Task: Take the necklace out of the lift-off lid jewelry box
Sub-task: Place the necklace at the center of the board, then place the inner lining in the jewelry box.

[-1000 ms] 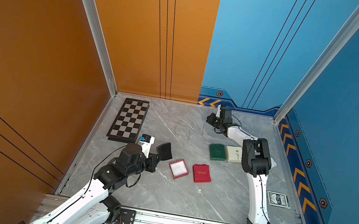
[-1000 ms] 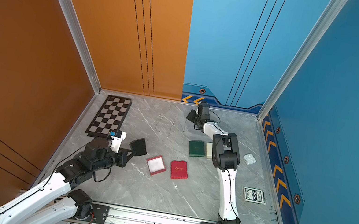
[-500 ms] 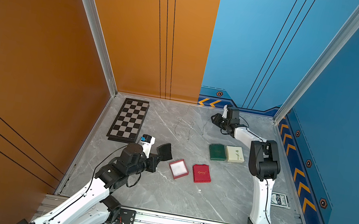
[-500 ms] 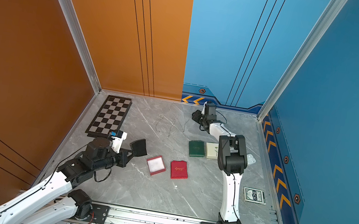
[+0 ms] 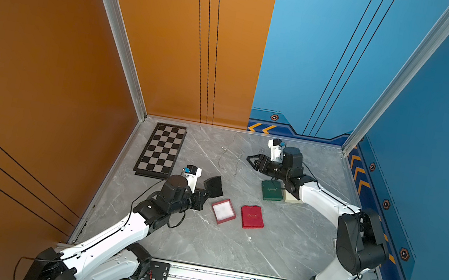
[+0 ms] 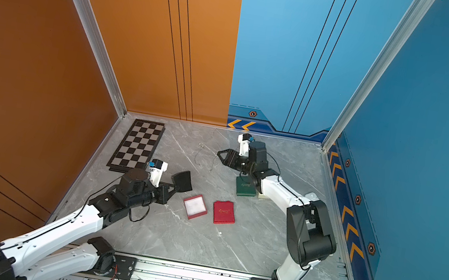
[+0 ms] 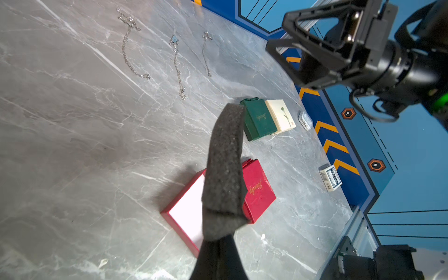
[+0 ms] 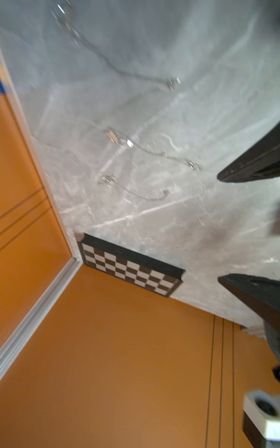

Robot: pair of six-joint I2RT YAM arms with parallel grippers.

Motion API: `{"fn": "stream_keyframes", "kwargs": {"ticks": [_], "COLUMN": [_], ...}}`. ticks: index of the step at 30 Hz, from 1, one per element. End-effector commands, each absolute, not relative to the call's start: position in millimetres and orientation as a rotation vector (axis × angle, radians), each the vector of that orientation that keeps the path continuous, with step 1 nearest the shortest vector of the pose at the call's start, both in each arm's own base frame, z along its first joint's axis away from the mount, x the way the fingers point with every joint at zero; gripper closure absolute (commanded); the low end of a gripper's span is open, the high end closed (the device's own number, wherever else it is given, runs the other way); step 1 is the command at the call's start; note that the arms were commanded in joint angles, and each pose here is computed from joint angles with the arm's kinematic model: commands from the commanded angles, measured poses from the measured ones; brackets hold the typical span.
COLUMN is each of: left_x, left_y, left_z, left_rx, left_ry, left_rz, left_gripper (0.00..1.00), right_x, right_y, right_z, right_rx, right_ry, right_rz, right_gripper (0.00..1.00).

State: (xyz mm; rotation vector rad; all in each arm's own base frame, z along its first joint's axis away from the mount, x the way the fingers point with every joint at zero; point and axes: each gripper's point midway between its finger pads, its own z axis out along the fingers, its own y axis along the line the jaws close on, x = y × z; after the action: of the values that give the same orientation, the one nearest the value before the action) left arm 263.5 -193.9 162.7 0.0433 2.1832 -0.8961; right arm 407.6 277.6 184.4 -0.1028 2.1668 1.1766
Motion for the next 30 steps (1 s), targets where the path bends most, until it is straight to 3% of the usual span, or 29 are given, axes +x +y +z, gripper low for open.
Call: {"fn": "stream_keyframes", "kwargs": {"ticks": [1,8,21,24,30], "left_x": [266.8,265.0,263.4,263.8,266.3], "left_y": [-208.8,-223.5,-228.6,-229.1,-228.1], "left_z": [171.4,170.6,173.5,174.5,170.1], "left_rx": [0.059,0.081,0.094,0.095,0.085], "left_ry": [2.134,2.132,2.124,2.121,2.134], "left_rz": [-0.973,-1.013,-1.029,-1.030,-1.013], "left_gripper": [1.00,1.00,1.00,1.00,1.00], "right_x": [377.0,336.0,298.8,292.6,285.2], "right_y": [298.9,326.5,348.0,350.4,352.3], "right_z": [198.8,199.3,189.3,189.7,191.4], "right_rx": [-0.161,-0.293,-0.406,-0.424,-0.448], "right_ry": [2.112,2.112,2.121,2.121,2.119], "right_rz": [1.331,1.371,1.446,1.450,1.466], "right_gripper": [0.35,0.31,0.40,0.46,0.73]}}
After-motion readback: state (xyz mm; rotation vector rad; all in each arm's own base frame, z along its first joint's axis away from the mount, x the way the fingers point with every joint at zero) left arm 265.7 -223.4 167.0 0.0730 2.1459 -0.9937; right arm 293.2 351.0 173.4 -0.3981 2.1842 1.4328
